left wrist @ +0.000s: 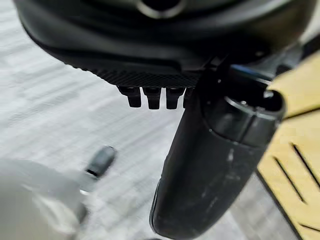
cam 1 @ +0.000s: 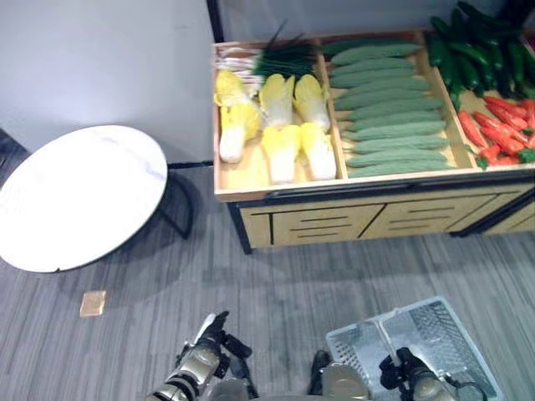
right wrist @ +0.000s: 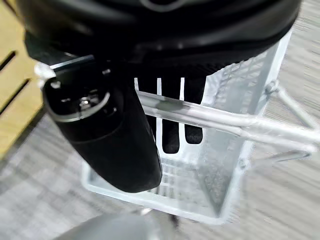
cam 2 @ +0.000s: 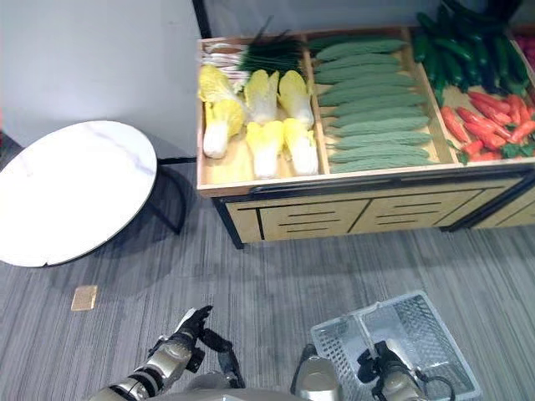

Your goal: Get the vegetables into the basket

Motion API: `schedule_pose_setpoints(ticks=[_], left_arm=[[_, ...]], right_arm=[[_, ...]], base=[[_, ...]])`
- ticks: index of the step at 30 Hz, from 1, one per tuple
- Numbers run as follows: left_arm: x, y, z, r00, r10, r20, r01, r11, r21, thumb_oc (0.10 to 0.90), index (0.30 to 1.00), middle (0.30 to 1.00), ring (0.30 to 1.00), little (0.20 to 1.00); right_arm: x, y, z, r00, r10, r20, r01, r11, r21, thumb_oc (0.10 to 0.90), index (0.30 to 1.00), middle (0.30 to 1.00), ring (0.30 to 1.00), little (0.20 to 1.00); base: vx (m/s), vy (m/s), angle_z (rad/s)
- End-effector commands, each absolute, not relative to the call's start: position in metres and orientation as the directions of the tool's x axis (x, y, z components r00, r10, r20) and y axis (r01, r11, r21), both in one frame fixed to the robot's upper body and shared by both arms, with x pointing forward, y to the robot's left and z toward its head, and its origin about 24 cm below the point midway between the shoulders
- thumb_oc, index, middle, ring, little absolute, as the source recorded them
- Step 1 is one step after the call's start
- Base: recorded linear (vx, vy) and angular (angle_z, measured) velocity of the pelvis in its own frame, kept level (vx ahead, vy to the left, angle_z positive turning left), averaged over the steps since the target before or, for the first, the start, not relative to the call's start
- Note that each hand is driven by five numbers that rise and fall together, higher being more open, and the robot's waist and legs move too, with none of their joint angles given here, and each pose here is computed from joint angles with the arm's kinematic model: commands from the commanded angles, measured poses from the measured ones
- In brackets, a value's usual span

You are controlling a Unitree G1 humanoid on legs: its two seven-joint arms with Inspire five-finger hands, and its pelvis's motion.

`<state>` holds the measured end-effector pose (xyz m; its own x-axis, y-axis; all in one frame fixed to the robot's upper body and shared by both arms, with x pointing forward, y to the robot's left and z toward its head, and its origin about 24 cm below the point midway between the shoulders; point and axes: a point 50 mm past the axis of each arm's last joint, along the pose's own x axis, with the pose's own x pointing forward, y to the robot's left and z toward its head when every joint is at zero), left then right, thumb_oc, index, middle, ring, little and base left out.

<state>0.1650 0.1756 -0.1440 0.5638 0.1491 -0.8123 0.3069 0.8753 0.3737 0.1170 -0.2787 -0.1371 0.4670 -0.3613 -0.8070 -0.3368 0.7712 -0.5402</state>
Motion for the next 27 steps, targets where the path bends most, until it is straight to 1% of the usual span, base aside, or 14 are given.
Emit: schedule_pose_setpoints(ticks=[1, 8, 14, 18, 25, 27], left_arm=[[0.185, 0.181, -0.134, 0.623, 0.157, -0.766, 0.279, 0.871, 0.405, 0.9, 1.0, 1.0, 1.0, 1.0], [0.18, 0.191, -0.136, 0.606, 0.184, -0.774, 0.279, 0.862, 0.423, 0.9, 1.0, 1.0, 1.0, 1.0], [0.185, 0.201, -0.13, 0.626, 0.198, -0.754, 0.259, 0.86, 0.44, 0.9, 1.0, 1.0, 1.0, 1.0], [0.191, 0.199, -0.127, 0.646, 0.183, -0.741, 0.243, 0.871, 0.427, 0.9, 1.0, 1.0, 1.0, 1.0], [0.187, 0.195, -0.129, 0.639, 0.174, -0.749, 0.239, 0.881, 0.408, 0.9, 1.0, 1.0, 1.0, 1.0], [0.19, 0.191, -0.127, 0.656, 0.158, -0.738, 0.236, 0.886, 0.4, 0.9, 1.0, 1.0, 1.0, 1.0]], right_arm=[[0.13, -0.275, -0.134, 0.508, -0.344, -0.79, -0.325, 0.773, -0.545, 0.4, 0.3, 0.3, 0.3, 0.3], [0.131, -0.269, -0.136, 0.499, -0.33, -0.801, -0.332, 0.781, -0.529, 0.4, 0.3, 0.3, 0.3, 0.3], [0.144, -0.261, -0.134, 0.532, -0.303, -0.791, -0.337, 0.781, -0.526, 0.4, 0.3, 0.3, 0.3, 0.3], [0.144, -0.256, -0.135, 0.535, -0.285, -0.795, -0.332, 0.794, -0.509, 0.4, 0.3, 0.3, 0.3, 0.3], [0.137, -0.253, -0.139, 0.515, -0.277, -0.811, -0.358, 0.79, -0.497, 0.4, 0.3, 0.3, 0.3, 0.3], [0.136, -0.253, -0.139, 0.513, -0.281, -0.811, -0.354, 0.791, -0.498, 0.4, 0.3, 0.3, 0.3, 0.3]], base=[[0.07, 0.11, -0.19], [0.05, 0.141, -0.03], [0.01, 0.153, -0.11], [0.1, -0.02, 0.17], [0.03, -0.04, 0.2], [-0.01, -0.07, 0.1]])
